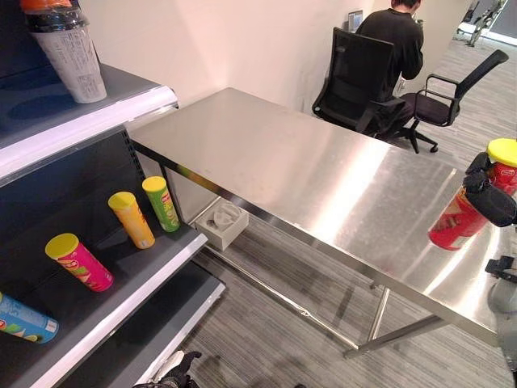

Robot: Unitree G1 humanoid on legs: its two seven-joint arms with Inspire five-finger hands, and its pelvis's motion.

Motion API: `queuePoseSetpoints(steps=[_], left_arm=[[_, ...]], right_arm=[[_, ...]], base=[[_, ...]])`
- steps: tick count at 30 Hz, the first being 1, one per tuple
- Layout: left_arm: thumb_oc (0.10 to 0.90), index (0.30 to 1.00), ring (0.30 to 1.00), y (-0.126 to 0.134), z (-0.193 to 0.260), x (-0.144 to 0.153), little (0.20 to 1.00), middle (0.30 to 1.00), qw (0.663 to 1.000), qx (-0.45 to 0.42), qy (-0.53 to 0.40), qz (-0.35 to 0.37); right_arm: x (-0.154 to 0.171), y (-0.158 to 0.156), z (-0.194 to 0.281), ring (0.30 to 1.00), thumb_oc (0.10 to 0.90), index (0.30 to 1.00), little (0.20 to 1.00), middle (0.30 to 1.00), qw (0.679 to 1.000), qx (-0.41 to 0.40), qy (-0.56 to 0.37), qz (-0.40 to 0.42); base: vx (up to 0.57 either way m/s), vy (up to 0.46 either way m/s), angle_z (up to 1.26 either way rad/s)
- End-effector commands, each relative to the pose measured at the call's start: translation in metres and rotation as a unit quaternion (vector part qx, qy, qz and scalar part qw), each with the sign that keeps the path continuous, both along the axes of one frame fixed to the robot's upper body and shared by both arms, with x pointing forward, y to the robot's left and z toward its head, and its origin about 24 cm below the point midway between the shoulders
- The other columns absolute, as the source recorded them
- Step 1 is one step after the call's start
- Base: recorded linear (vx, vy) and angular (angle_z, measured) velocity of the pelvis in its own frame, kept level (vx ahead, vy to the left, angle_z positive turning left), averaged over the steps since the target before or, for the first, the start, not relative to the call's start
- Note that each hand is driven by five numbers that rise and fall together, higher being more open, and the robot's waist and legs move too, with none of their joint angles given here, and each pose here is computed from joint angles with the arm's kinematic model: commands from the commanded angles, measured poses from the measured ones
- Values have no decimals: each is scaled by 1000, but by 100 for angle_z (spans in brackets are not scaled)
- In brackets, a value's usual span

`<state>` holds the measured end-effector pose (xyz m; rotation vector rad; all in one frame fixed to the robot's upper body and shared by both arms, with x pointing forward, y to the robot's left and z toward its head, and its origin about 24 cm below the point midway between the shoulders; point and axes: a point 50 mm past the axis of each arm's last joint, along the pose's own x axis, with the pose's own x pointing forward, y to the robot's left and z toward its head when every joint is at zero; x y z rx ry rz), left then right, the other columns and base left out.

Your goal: Put the goods on the table back onto the shelves and tidy them up.

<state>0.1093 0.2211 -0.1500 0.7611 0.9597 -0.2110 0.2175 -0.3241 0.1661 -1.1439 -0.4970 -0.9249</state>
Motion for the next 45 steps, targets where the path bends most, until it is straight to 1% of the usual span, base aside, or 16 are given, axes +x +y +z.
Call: queuePoseSetpoints(steps=[1, 4, 5, 8, 10, 11, 12, 16, 17, 20, 25, 28, 31, 35, 40, 45], left_arm=[[800, 900, 900, 0, 15, 37, 900, 900, 997, 16, -71, -31], [800, 900, 900, 1, 17, 39, 900, 900, 997, 15, -76, -29], [800, 900, 900, 2, 17, 39, 900, 900, 996, 14, -79, -26], [800, 900, 900, 2, 17, 38, 900, 900, 997, 12, -79, -19], [800, 900, 900, 2, 18, 39, 900, 900, 997, 10, -81, -17], [800, 900, 900, 3, 18, 39, 900, 900, 997, 11, -81, -16], [800, 900, 900, 3, 19, 40, 900, 900, 996, 10, -84, -16], [800, 900, 900, 6, 21, 42, 900, 900, 996, 12, -91, -11], [800, 900, 900, 7, 23, 46, 900, 900, 995, 14, -102, -10], [800, 900, 900, 7, 31, 57, 900, 900, 991, 14, -130, -10], [800, 900, 900, 8, 44, 78, 900, 900, 984, 22, -175, -28], [800, 900, 900, 10, 43, 75, 900, 900, 985, 21, -170, -29], [800, 900, 900, 10, 40, 67, 900, 900, 985, 32, -158, -63], [800, 900, 900, 4, 50, 77, 900, 900, 975, 43, -181, -121], [800, 900, 900, 4, 48, 77, 900, 900, 976, 47, -187, -105], [800, 900, 900, -3, 47, 77, 900, 900, 971, 56, -188, -135]], right_arm=[[-17, 5, 81, 300, 400, 300, 300, 300, 973, -21, -223, 47], [-17, 17, 79, 300, 400, 300, 300, 300, 962, 27, -250, 106], [-18, 24, 80, 300, 400, 300, 300, 300, 951, 52, -267, 144], [-18, 33, 82, 300, 400, 300, 300, 300, 931, 89, -287, 207], [-18, 41, 86, 300, 400, 300, 300, 300, 917, 101, -296, 249], [-18, 41, 86, 300, 400, 300, 300, 300, 916, 102, -295, 251], [-19, 49, 88, 300, 400, 300, 300, 300, 904, 108, -298, 286], [-18, 66, 89, 300, 400, 300, 300, 300, 885, 118, -285, 349], [-17, 78, 89, 300, 400, 300, 300, 300, 877, 113, -273, 379], [-14, 90, 88, 300, 400, 300, 300, 300, 867, 116, -257, 411], [-17, 89, 81, 300, 400, 300, 300, 300, 880, 109, -241, 394], [-22, 86, 77, 300, 400, 300, 300, 300, 891, 101, -230, 379], [-34, 78, 67, 300, 400, 300, 300, 300, 910, 82, -219, 341], [-43, 76, 69, 300, 400, 300, 300, 300, 921, 43, -232, 311], [-51, 78, 64, 300, 400, 300, 300, 300, 931, 18, -222, 291], [-57, 82, 56, 300, 400, 300, 300, 300, 935, 4, -197, 296]], base=[[0, 0, 0], [-14, 34, 5], [-14, 48, 6], [-9, 46, 4], [-15, 38, 2], [-19, 40, 1], [-23, 41, 0], [-43, 40, -8], [-118, 58, -15], [-163, 56, -25], [-139, -60, 27], [-72, -189, 118], [-135, -370, 68], [-223, -217, 97], [-201, 32, 95], [-77, 92, 53]])
